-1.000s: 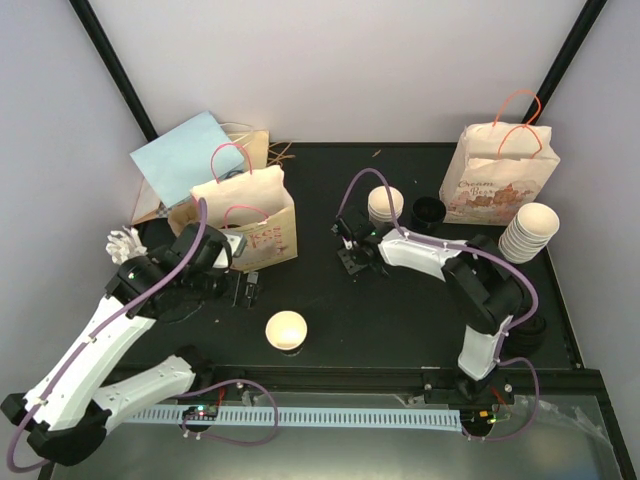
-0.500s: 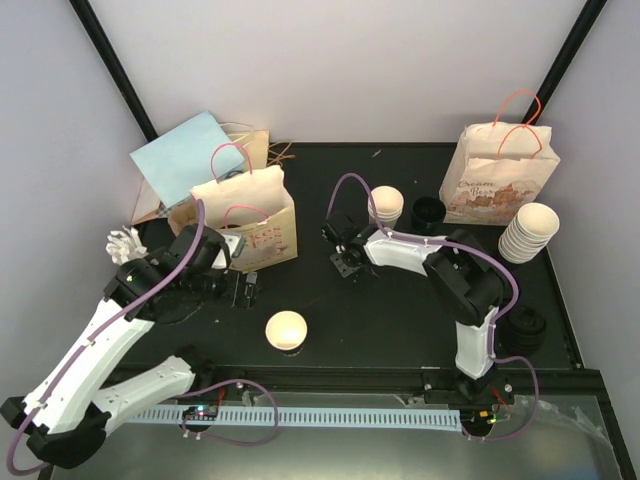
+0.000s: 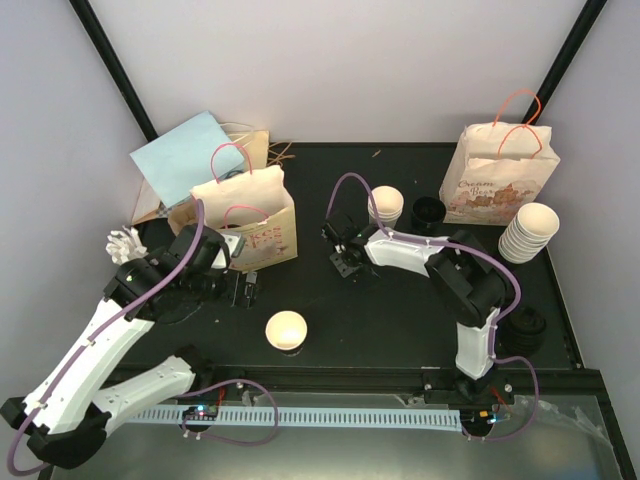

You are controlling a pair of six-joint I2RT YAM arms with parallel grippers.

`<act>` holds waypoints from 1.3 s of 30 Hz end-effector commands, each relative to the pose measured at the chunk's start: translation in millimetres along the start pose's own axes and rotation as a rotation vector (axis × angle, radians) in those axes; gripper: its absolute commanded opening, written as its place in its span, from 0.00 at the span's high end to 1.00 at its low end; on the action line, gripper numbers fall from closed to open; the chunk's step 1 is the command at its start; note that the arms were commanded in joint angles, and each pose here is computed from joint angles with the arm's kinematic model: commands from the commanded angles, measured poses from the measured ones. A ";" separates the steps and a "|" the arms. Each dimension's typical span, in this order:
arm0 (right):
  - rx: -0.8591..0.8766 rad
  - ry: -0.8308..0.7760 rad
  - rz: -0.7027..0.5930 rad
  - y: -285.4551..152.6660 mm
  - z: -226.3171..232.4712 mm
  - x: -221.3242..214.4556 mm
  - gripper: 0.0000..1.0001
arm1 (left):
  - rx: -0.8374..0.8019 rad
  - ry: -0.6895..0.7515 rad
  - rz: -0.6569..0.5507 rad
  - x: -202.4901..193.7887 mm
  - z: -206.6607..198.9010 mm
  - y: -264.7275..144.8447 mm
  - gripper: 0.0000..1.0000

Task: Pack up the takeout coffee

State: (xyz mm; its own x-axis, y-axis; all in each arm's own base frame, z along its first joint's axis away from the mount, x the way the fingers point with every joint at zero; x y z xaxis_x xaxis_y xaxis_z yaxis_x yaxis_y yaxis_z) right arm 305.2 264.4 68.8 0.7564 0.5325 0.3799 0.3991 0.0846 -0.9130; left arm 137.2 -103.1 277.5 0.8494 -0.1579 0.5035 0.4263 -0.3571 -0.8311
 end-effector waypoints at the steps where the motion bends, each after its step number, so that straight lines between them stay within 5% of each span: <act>1: 0.022 0.002 -0.051 -15.4 2.4 11.2 0.54 | -0.016 0.013 -0.017 0.6 -1.0 -3.2 0.01; 10: 0.031 0.008 -0.071 -22.7 2.4 15.9 0.49 | -0.019 0.015 -0.016 -1.3 -0.7 -3.8 0.01; 16: 0.058 -0.001 -0.065 -19.2 6.4 14.0 0.35 | -0.019 0.014 -0.013 -1.9 -0.3 -2.9 0.01; 24: 0.044 -0.063 -0.051 -11.9 14.2 12.8 0.39 | -0.024 0.017 -0.007 -2.4 -0.9 -1.0 0.01; 39: -0.242 -0.151 -0.010 8.7 8.8 13.3 0.55 | -0.031 0.019 -0.009 0.0 -2.7 -1.1 0.01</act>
State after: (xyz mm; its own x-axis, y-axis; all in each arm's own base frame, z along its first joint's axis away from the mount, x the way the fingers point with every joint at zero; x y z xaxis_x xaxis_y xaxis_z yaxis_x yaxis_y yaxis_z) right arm 310.3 283.3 66.3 0.6904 0.6213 0.3707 0.4735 -0.0007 -0.8808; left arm 134.4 -102.5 274.2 0.8499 -0.1666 0.5000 0.4187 -0.3625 -0.8326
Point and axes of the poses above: each gripper's point midway between its finger pads, its own y axis out along the fingers, its own z axis along the line the jaws close on, x = y × z, the point moved 5 cm from there along -y, back along the fingers, and after that the axes turned 3 degrees about y, right-handed, at the moved point
